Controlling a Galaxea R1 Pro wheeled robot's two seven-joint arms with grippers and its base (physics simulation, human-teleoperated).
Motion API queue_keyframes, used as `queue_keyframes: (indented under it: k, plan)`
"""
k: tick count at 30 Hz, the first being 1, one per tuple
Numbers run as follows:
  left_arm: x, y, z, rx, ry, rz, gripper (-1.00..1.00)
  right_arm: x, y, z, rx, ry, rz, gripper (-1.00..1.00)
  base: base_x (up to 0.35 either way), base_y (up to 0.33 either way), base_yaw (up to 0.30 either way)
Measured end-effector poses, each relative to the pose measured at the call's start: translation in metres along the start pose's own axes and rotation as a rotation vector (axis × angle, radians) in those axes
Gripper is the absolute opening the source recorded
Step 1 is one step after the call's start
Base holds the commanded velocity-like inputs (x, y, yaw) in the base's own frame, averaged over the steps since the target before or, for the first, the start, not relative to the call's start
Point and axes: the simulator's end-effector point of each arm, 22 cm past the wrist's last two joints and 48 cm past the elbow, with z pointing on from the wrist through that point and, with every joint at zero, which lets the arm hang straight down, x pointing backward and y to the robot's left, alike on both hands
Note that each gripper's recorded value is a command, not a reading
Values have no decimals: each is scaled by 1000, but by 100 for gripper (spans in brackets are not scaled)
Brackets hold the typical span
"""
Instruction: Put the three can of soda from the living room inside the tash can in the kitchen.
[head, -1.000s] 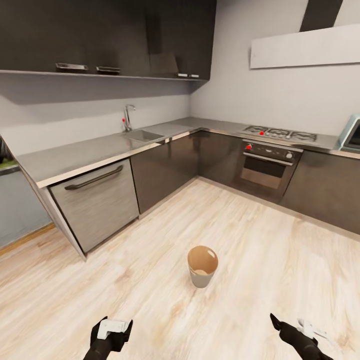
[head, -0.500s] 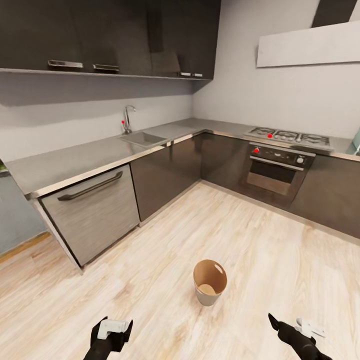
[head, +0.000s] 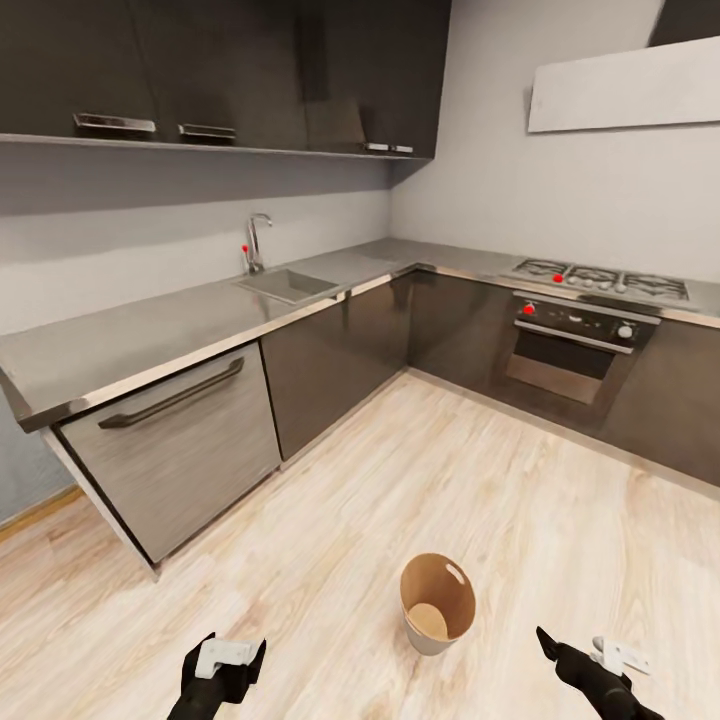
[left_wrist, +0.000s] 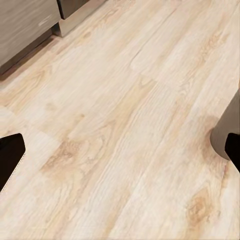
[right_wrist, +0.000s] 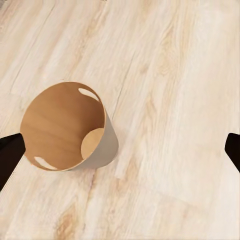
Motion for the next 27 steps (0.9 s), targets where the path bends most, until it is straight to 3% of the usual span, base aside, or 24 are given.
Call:
queue_keyframes:
  k: [8, 17, 27]
  plan:
    - [-1, 1, 0, -2, -3, -1, 100, 1, 0, 0, 2, 2, -2, 100, 262, 48, 0]
    - [-1, 1, 0, -3, -5, -3, 100, 2, 0, 0, 6, 4, -2, 100, 81, 4, 0]
    - [-1, 1, 0, -2, -4, -2, 100, 5, 10, 2, -14, 15, -26, 100, 279, 36, 0]
